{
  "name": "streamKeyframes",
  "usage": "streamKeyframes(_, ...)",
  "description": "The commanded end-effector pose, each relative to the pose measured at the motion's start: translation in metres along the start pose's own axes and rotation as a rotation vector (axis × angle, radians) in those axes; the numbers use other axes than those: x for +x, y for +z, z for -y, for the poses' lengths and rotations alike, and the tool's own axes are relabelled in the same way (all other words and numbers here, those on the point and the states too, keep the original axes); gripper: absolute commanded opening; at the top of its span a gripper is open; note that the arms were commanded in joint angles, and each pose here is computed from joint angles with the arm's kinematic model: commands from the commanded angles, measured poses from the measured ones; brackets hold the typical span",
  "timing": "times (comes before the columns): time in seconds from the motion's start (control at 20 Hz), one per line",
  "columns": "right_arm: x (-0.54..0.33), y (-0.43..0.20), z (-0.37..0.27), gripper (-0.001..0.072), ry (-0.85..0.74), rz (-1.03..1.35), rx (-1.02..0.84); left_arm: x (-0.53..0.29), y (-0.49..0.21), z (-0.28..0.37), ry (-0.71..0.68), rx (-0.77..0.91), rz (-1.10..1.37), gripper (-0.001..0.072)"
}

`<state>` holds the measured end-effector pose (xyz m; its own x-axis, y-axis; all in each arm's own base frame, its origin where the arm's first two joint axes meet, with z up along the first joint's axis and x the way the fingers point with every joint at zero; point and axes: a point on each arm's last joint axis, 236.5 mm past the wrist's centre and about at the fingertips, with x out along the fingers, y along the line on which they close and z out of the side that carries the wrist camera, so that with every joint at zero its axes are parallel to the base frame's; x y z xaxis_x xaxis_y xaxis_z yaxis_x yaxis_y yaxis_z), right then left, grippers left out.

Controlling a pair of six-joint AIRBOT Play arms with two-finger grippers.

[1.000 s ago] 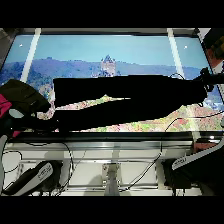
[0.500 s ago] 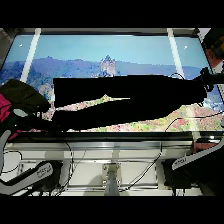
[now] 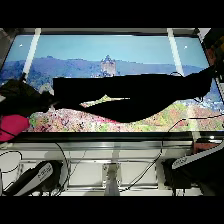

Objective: Fold the clothes and pants, and hang the long-sleeved shirts on hangers.

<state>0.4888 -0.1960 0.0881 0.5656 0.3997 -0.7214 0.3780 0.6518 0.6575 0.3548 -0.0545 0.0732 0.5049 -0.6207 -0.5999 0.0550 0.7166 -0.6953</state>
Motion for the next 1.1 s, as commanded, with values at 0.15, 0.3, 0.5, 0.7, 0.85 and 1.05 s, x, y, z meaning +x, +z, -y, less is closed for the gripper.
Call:
streamKeyframes(0.15, -0.051, 0.021, -0.043, 0.0018, 0.059, 0.155, -0.034, -0.086, 0.149, 0.047, 0.087, 0.152, 0.536, 0.0005)
streamKeyframes(0.3, -0.061, 0.014, -0.046, 0.0018, 0.051, 0.143, -0.045, -0.091, 0.154, 0.041, 0.099, 0.142, 0.554, 0.0006)
streamKeyframes(0.5, -0.068, -0.026, -0.013, 0.0016, -0.064, -0.014, -0.066, -0.076, 0.114, 0.014, 0.164, 0.166, 0.354, 0.0005)
streamKeyframes(0.7, -0.081, -0.056, 0.017, 0.0015, -0.126, -0.014, 0.009, -0.066, 0.07, -0.016, 0.256, 0.175, 0.219, 0.0004)
streamKeyframes(0.85, -0.103, -0.093, 0.04, 0.0016, -0.191, -0.022, 0.077, -0.056, 0.026, -0.025, 0.262, 0.144, 0.167, 0.0005)
streamKeyframes(1.05, -0.128, -0.15, 0.08, 0.0016, -0.302, -0.023, 0.193, -0.048, -0.036, -0.035, 0.27, 0.147, 0.119, 0.0005)
